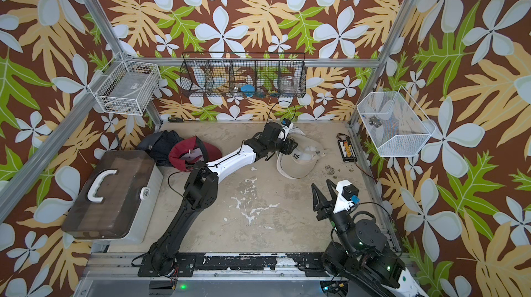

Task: Open the adjustable buckle of the baseball cap
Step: Pick up the baseball cap.

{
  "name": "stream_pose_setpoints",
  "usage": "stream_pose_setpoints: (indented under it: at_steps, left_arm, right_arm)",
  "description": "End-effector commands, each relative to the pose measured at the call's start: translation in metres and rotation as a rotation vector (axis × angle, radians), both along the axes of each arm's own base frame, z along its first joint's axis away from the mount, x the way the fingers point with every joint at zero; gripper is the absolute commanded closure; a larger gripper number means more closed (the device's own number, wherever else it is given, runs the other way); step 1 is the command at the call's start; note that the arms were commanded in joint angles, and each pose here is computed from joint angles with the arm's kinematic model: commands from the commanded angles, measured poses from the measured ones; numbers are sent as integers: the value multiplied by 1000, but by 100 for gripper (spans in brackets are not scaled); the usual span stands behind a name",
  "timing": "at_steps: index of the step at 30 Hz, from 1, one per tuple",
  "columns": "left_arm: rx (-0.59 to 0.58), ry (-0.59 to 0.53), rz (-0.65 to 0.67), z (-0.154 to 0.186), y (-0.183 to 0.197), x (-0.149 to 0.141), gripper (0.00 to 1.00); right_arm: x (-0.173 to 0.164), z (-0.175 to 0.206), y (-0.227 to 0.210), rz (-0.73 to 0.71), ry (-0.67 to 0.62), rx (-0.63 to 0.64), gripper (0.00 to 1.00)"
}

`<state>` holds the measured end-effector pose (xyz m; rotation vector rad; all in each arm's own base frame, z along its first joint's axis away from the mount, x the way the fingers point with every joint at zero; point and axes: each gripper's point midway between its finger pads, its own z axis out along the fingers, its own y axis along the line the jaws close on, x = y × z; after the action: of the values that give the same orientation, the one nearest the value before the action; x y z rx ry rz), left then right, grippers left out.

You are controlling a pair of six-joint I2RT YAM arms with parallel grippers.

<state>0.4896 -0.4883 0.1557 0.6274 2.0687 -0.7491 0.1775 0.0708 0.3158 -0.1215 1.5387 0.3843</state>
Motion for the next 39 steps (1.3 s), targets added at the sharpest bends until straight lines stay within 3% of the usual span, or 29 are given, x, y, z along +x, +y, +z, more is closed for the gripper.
stream_pose_setpoints:
  at_steps: [1, 7, 18, 23, 29, 39]
  left_arm:
    - [-4, -16, 2, 6, 1, 3, 39]
    - [-21, 39, -41, -9, -6, -5, 44]
    - [-1, 81, -44, -29, -7, -9, 61]
    - [0, 100, -41, -37, -8, -10, 74]
    - [-6, 86, -48, -25, -9, -14, 100]
    - [-19, 36, -50, 22, 3, -30, 100]
  right_arm:
    - [0, 2, 0, -3, -5, 23, 43]
    - [1, 2, -1, -6, -4, 23, 43]
    - [0, 3, -3, -13, -7, 29, 43]
    - [0, 3, -4, -14, -8, 30, 43]
    - [0, 3, -4, -18, -7, 29, 42]
    - [1, 2, -6, -31, -4, 28, 42]
